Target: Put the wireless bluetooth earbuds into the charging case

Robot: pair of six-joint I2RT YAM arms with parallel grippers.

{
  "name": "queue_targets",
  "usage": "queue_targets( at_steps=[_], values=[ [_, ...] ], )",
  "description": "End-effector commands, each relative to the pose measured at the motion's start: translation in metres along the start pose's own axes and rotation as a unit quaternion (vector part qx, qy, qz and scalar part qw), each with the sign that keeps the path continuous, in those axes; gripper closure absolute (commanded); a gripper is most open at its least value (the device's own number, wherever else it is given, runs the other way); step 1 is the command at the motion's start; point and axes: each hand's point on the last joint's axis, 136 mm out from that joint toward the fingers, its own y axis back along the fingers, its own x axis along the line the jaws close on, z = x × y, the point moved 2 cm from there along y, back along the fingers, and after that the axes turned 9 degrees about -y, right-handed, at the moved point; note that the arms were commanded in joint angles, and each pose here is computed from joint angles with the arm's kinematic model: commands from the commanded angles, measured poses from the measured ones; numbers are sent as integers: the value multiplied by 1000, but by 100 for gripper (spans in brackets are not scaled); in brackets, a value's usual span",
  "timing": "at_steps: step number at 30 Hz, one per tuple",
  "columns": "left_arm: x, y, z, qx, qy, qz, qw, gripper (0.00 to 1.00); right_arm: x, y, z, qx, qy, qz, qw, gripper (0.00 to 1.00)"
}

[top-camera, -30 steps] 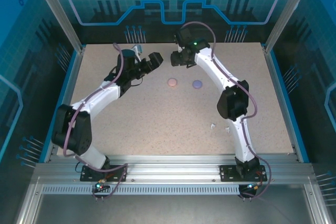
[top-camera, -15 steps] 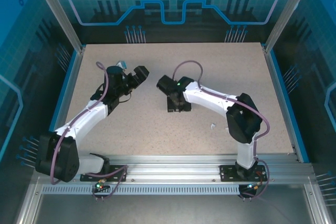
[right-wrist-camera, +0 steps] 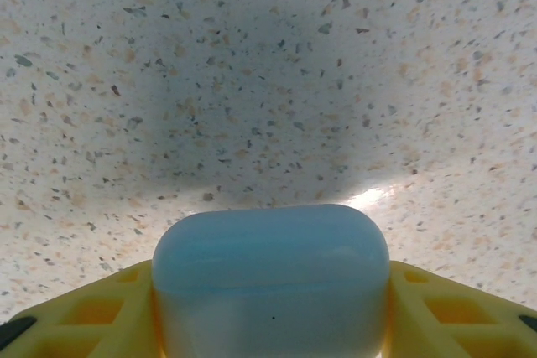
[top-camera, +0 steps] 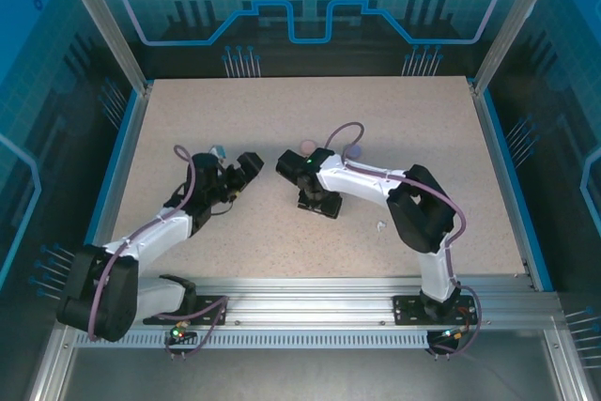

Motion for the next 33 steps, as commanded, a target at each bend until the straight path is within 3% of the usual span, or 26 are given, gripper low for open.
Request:
queue_targets(
  at_steps=[1,9,18,33],
  values=[
    [-12,2,-10,4,5,-67,998,3,8,-8,4,28,-61,3,998,65],
    [-32,0,-54,12,-59,-112,992,6,32,-2,17,56,-105,48,992,65],
    [-30,-16,-78,13,-87,-122,989,9,45,3,25,96,-142,97,980,65],
    [-53,-63,-97,23,-103,-153,983,30,50,12,28,117,-149,127,974,66]
  ],
)
